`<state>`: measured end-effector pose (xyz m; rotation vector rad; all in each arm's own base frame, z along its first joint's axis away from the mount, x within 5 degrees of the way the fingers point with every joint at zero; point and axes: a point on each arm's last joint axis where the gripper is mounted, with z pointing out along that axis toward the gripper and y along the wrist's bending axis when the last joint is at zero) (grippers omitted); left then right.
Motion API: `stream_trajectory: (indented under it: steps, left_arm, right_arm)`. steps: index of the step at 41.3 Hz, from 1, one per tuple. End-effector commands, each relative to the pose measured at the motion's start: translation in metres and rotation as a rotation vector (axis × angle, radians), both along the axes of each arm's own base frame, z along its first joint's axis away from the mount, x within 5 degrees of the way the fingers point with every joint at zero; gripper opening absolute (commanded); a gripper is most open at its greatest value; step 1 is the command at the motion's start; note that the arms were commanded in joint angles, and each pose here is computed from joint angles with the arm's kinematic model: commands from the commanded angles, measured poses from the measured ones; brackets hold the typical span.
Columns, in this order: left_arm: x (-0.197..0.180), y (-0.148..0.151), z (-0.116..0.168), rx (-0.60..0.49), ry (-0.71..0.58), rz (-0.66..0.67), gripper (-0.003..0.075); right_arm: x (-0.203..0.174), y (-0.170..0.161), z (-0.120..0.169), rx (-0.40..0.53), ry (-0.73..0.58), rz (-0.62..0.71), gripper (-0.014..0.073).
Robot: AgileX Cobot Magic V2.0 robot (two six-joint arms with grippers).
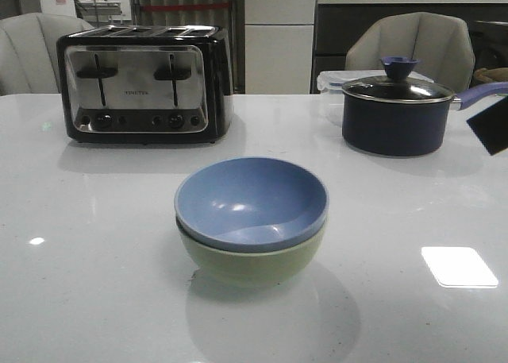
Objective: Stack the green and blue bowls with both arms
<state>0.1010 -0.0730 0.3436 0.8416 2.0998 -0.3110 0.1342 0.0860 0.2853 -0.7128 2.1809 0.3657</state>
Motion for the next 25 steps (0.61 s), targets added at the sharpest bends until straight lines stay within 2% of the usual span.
stream_trajectory:
  steps: [1,8,19,22,25]
  left_arm:
    - [-0.01,0.006,0.006,-0.068,-0.088,0.005,0.0392]
    - [-0.02,0.014,-0.005,-0.085,-0.09,0.024,0.0377]
    - [-0.018,0.016,-0.012,-0.084,-0.063,0.075,0.0247]
    - [-0.018,0.016,-0.012,-0.084,-0.063,0.075,0.02]
    - [-0.018,0.016,-0.012,-0.084,-0.064,0.075,0.015]
  right_arm:
    - [0.005,0.001,0.014,0.033,-0.081,-0.007,0.0425]
    - [0.005,0.001,0.013,0.032,-0.079,-0.007,0.0425]
    - [0.005,0.001,0.013,0.031,-0.078,-0.007,0.0417]
    - [0.005,0.001,0.013,0.031,-0.077,-0.006,0.0347]
    - [0.004,0.001,0.013,0.031,-0.076,-0.006,0.0225]
